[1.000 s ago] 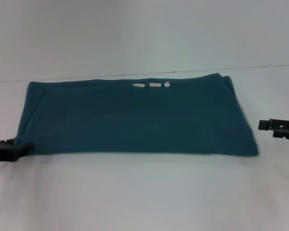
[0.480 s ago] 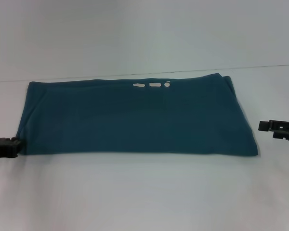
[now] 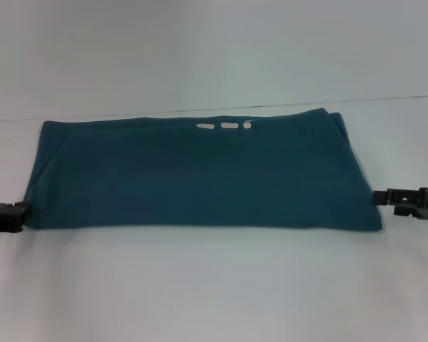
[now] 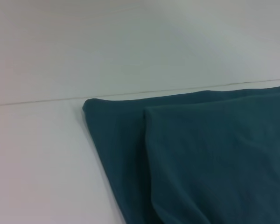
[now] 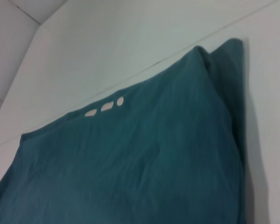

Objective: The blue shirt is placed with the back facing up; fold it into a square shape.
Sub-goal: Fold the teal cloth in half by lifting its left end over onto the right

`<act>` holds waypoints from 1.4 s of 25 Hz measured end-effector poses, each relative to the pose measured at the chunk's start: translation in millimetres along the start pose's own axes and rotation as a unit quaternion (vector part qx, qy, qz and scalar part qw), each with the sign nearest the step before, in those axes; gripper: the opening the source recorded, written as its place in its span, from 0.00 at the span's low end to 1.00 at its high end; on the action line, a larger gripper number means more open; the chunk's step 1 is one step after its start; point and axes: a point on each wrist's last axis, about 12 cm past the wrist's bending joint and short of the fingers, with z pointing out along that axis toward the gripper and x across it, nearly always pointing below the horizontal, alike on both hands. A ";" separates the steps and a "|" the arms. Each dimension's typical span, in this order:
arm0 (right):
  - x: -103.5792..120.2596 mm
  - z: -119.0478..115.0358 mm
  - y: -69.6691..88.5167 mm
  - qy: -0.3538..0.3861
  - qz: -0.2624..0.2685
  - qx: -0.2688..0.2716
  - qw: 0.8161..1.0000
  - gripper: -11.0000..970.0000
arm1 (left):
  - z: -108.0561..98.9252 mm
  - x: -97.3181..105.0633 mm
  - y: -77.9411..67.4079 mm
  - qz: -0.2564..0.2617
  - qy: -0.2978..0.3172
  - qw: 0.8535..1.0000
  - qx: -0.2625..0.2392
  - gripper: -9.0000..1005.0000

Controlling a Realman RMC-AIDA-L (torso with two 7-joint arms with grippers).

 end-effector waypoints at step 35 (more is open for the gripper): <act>6.5 26.0 4.6 0.004 -0.005 0.017 1.000 0.80 | -1.1 -4.7 -2.4 0.006 -0.001 1.000 0.012 0.01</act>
